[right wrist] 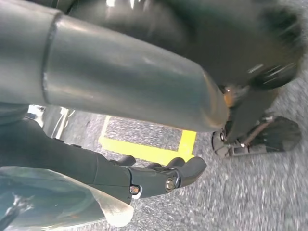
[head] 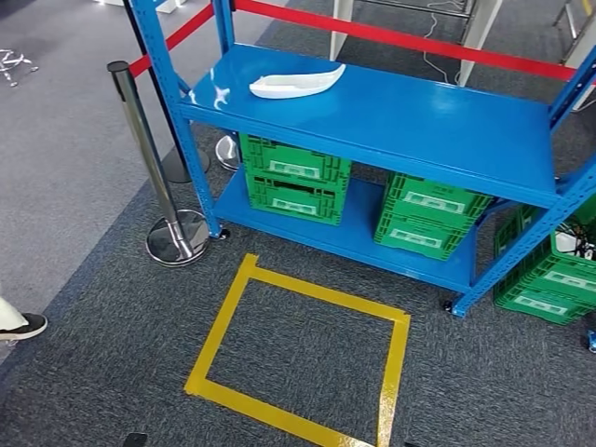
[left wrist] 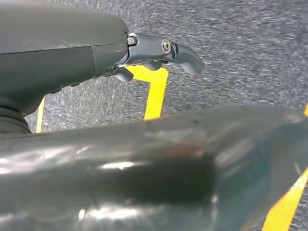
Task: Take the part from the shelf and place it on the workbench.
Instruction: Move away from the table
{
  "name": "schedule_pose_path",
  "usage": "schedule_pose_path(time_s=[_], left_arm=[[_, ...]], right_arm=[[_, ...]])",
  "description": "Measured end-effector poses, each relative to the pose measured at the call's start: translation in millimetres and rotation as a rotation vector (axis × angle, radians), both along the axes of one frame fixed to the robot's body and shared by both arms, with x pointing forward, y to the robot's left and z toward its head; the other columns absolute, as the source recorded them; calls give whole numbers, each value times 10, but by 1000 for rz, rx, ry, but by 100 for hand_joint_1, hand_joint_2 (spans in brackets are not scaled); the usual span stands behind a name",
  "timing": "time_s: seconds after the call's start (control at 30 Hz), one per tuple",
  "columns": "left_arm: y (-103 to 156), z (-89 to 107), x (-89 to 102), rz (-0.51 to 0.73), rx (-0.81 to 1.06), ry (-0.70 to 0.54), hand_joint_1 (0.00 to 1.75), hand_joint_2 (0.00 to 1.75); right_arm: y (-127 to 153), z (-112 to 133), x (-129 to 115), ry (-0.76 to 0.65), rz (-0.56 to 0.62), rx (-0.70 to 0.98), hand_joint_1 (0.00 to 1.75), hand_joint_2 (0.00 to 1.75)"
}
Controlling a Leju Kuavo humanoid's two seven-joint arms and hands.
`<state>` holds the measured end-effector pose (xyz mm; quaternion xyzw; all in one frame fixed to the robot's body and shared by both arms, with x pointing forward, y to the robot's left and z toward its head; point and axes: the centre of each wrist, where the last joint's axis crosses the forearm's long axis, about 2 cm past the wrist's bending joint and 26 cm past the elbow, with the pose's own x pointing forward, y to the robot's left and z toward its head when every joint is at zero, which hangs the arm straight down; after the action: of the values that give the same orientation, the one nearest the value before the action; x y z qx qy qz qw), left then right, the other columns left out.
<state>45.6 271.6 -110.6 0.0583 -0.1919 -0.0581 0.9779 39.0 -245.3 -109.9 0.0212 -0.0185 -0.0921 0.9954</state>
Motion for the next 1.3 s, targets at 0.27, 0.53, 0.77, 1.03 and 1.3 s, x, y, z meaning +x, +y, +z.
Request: schedule_pose_path(time_s=[0.27, 0.53, 0.77, 1.03, 1.3], left_arm=[[13, 4, 38, -12, 8, -10, 0, 0], [35, -7, -54, 16, 24, 12, 0, 175], [81, -17, -146, 63, 15, 42, 0, 175], [206, 8, 32, 88, 28, 1, 0, 0], [268, 9, -2, 103, 15, 12, 0, 0]], right_arm=[[11, 2, 10, 11, 66, -37, 0, 0], [-15, 6, 47, 14, 104, -75, 0, 175], [-126, -4, 14, -14, 100, -99, 0, 175], [-177, -32, -297, 10, 106, -96, 0, 0], [-254, -36, -355, -22, 109, -101, 0, 0]])
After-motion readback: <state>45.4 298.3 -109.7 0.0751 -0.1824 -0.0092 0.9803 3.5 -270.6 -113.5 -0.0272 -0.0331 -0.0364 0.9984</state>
